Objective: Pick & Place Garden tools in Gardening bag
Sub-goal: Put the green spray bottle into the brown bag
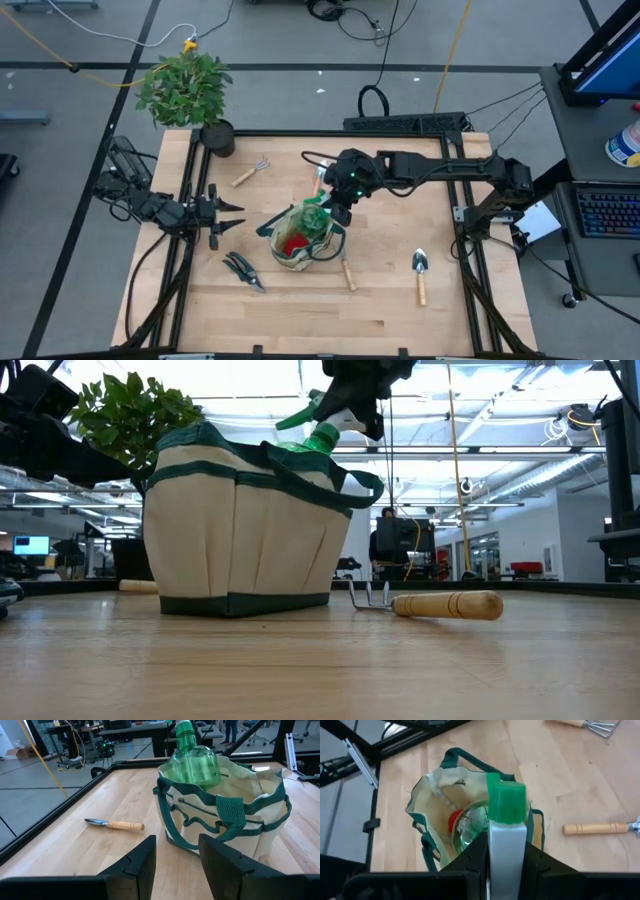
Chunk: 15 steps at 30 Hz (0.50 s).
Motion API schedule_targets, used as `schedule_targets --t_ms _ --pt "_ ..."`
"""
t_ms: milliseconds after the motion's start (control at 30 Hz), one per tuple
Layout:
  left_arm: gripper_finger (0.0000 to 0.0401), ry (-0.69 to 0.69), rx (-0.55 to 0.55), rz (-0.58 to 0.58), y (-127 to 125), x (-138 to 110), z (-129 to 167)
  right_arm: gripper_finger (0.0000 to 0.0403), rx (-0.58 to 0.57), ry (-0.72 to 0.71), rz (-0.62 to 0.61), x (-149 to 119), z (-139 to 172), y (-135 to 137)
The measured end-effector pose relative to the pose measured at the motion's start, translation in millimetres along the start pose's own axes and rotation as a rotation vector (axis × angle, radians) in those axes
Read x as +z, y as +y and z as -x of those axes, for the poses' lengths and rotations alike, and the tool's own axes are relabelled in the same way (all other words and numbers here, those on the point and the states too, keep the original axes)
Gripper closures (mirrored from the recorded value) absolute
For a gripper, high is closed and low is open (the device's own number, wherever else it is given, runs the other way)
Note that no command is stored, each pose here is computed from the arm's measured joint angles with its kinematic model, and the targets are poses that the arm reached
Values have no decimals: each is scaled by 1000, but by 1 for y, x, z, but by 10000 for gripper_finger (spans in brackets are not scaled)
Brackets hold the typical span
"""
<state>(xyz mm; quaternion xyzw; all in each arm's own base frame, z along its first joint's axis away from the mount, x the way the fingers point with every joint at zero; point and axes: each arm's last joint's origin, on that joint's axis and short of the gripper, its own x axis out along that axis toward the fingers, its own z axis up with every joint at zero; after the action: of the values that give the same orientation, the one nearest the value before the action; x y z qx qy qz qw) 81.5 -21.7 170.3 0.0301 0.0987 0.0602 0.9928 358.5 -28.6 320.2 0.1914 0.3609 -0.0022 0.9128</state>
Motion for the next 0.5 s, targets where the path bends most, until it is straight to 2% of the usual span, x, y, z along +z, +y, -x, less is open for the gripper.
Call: schedule_targets --t_ms 167,500 --pt "247 0 0 -1 0 0 0 353 0 8 37 0 -9 -2" --pt "247 0 0 5 0 0 0 353 -24 56 23 -5 -34 -11"
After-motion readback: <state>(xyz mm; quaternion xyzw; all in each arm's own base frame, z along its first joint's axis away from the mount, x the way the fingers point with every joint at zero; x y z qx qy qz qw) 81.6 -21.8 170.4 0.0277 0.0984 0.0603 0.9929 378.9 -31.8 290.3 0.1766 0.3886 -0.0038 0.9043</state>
